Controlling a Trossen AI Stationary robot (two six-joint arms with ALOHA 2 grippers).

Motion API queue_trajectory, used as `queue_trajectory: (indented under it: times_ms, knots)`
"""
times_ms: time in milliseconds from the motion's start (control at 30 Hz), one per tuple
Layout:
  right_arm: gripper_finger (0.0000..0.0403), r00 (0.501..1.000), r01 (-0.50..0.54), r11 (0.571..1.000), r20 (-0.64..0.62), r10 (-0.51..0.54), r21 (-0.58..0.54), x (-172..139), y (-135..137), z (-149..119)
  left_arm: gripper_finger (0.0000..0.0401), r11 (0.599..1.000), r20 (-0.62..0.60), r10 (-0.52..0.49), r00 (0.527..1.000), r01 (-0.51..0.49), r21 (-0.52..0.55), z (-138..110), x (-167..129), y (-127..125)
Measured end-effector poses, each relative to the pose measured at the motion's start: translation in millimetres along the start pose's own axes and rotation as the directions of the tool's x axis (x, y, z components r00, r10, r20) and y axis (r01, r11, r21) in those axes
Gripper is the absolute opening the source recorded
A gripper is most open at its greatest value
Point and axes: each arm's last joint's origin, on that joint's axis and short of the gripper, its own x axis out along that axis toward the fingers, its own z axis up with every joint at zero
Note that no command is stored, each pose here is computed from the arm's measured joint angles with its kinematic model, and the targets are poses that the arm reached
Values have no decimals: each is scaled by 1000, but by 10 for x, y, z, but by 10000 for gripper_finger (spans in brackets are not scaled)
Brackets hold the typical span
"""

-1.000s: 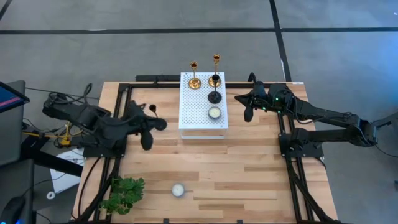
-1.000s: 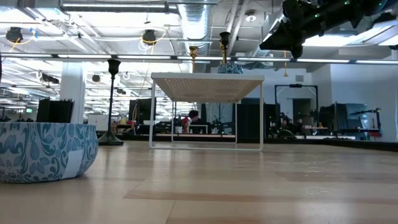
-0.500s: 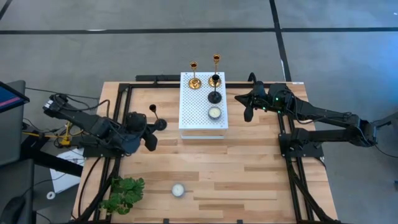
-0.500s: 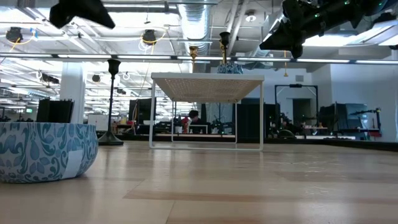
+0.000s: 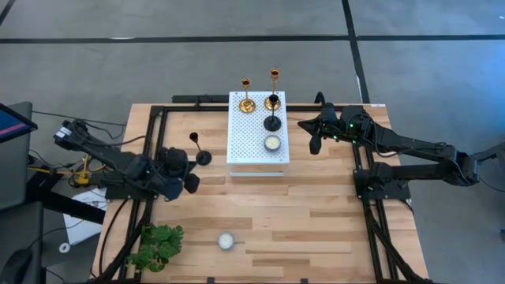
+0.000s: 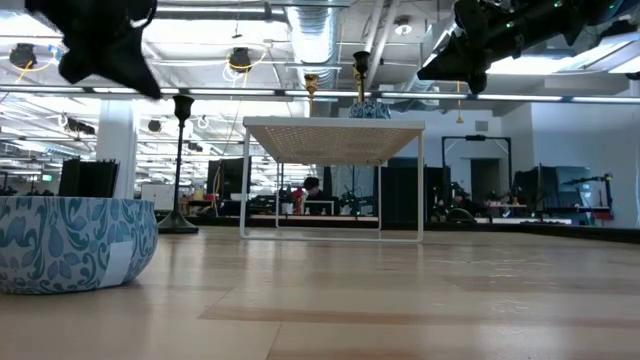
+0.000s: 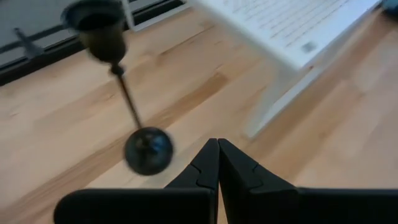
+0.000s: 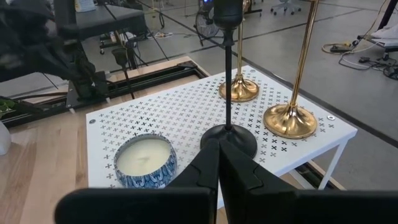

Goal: Pick & Place candle stick holders
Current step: Put the large black candle holder on the shelf aligned with the small black candle holder

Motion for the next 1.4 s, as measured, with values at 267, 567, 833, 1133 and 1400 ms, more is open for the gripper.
queue_trajectory:
  times_ms: [267,567,833,1133,1400]
  knots:
    - [0,1000,0,1000,0,0,0,0,0,0,7,993,-20,107,994,-106,50,-215,203,141]
    - [0,1000,0,1000,0,0,0,0,0,0,17,979,112,198,974,-202,21,-229,298,201]
    - [0,1000,0,1000,-1,0,0,0,0,-1,85,958,152,286,946,-284,-34,-283,451,303]
    - [0,1000,0,1000,-2,0,0,0,0,-1,189,945,211,290,933,-244,-219,-424,714,371]
    - [0,1000,0,1000,-4,0,0,0,0,-4,269,944,215,287,933,-239,-226,-461,740,386]
